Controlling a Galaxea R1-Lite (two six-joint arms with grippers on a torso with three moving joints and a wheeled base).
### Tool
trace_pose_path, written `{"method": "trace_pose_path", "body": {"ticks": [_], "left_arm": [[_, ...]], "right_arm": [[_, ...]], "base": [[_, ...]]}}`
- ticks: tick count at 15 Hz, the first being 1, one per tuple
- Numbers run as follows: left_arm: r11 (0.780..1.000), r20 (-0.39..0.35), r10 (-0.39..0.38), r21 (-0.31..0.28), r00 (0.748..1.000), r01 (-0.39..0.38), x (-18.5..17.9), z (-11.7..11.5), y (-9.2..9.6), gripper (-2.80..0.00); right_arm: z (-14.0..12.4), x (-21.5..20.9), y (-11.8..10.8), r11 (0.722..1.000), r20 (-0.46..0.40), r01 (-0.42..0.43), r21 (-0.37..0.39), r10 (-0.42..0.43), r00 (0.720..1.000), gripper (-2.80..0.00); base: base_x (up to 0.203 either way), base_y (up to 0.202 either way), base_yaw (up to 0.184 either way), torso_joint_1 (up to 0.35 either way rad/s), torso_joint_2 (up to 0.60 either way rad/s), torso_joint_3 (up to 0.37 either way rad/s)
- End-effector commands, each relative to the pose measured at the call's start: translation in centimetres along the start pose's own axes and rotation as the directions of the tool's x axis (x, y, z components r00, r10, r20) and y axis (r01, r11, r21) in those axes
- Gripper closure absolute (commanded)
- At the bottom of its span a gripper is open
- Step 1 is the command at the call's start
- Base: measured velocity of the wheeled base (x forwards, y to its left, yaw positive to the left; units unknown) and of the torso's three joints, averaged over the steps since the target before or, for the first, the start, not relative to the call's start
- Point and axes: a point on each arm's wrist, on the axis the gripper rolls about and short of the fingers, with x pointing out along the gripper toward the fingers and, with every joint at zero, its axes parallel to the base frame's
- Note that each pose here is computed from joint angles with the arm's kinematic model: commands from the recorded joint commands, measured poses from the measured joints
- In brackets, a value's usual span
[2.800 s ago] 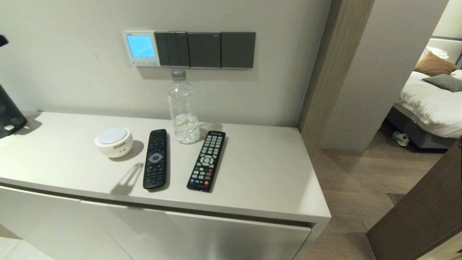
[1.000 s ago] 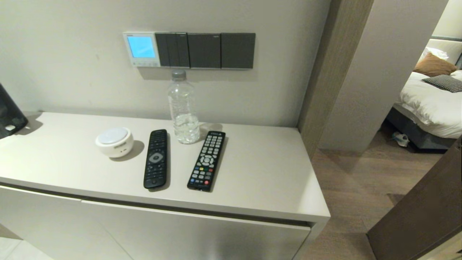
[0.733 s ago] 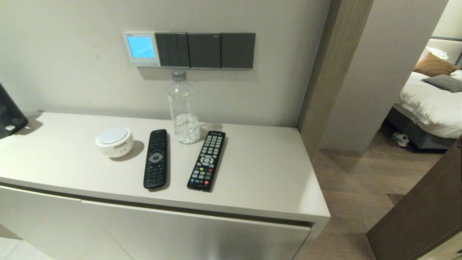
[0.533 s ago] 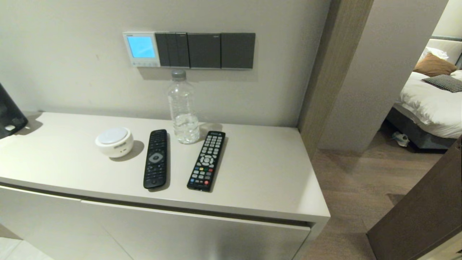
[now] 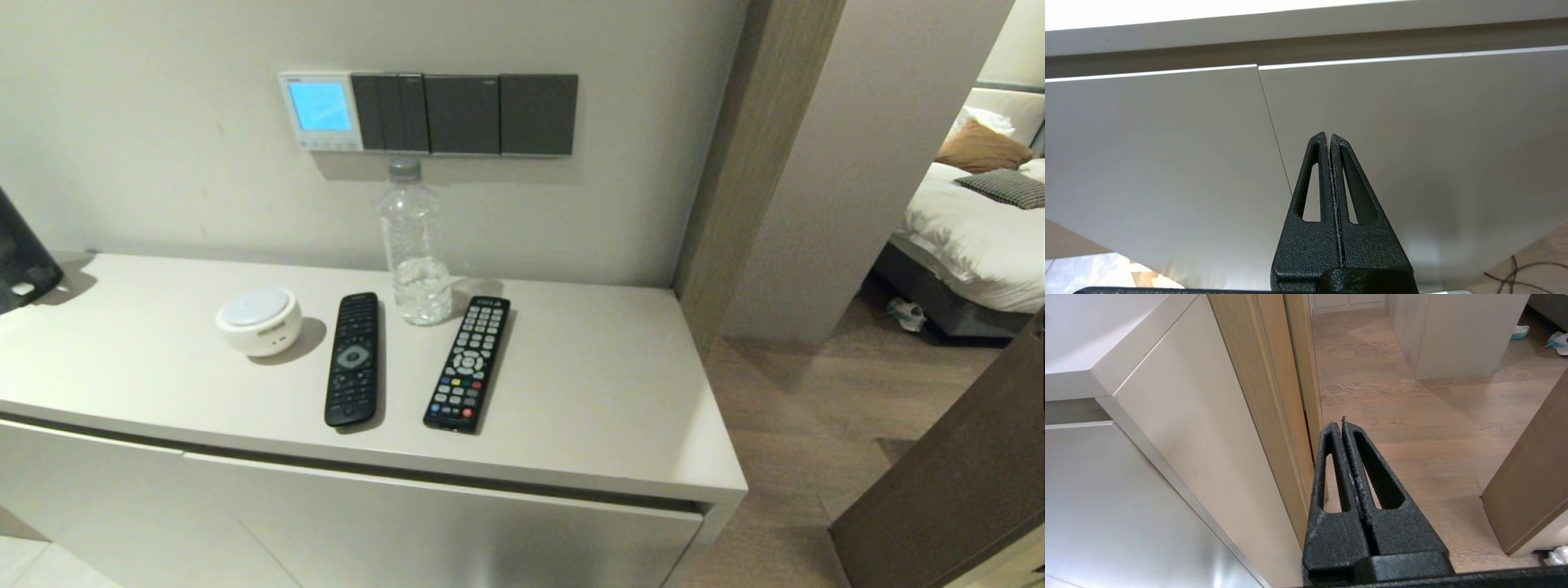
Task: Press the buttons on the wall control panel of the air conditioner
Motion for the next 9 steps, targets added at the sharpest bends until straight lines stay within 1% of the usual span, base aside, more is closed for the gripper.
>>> {"method": "trace_pose_path", "body": {"ticks": [1,2,4,6,9], "left_arm": [[1.000,0.038,0.006,0.004,0.999,-0.006,-0.4,-0.1,0.0,0.00],[1.000,0.052,0.008,0.006,0.999,-0.009,-0.6,-0.2,-0.1,0.00],[1.000,0.053,0.015,0.006,0.998,-0.016,-1.0,-0.5,-0.1,0.00],[0.999,0.098,0.039,0.011,0.994,-0.040,-1.6,-0.8,-0.2,0.00],[0.999,0.095,0.048,0.012,0.994,-0.049,-1.7,-1.0,-0.2,0.00]], "right_arm": [[0.0,0.0,0.0,1.000,-0.003,-0.001,0.000,0.001,1.000,0.00],[0.0,0.0,0.0,1.000,-0.003,0.000,0.000,0.000,1.000,0.00],[0.0,0.0,0.0,1.000,-0.003,-0.001,0.000,0.001,1.000,0.00],[0.0,0.0,0.0,1.000,-0.003,-0.001,0.000,0.001,1.000,0.00],[0.0,0.0,0.0,1.000,-0.003,0.001,0.000,-0.001,1.000,0.00]], "base": [[0.000,0.000,0.000,0.000,0.00,0.000],[0.000,0.000,0.000,0.000,0.00,0.000],[0.000,0.000,0.000,0.000,0.00,0.000],[0.000,0.000,0.000,0.000,0.00,0.000],[0.000,0.000,0.000,0.000,0.00,0.000]]}}
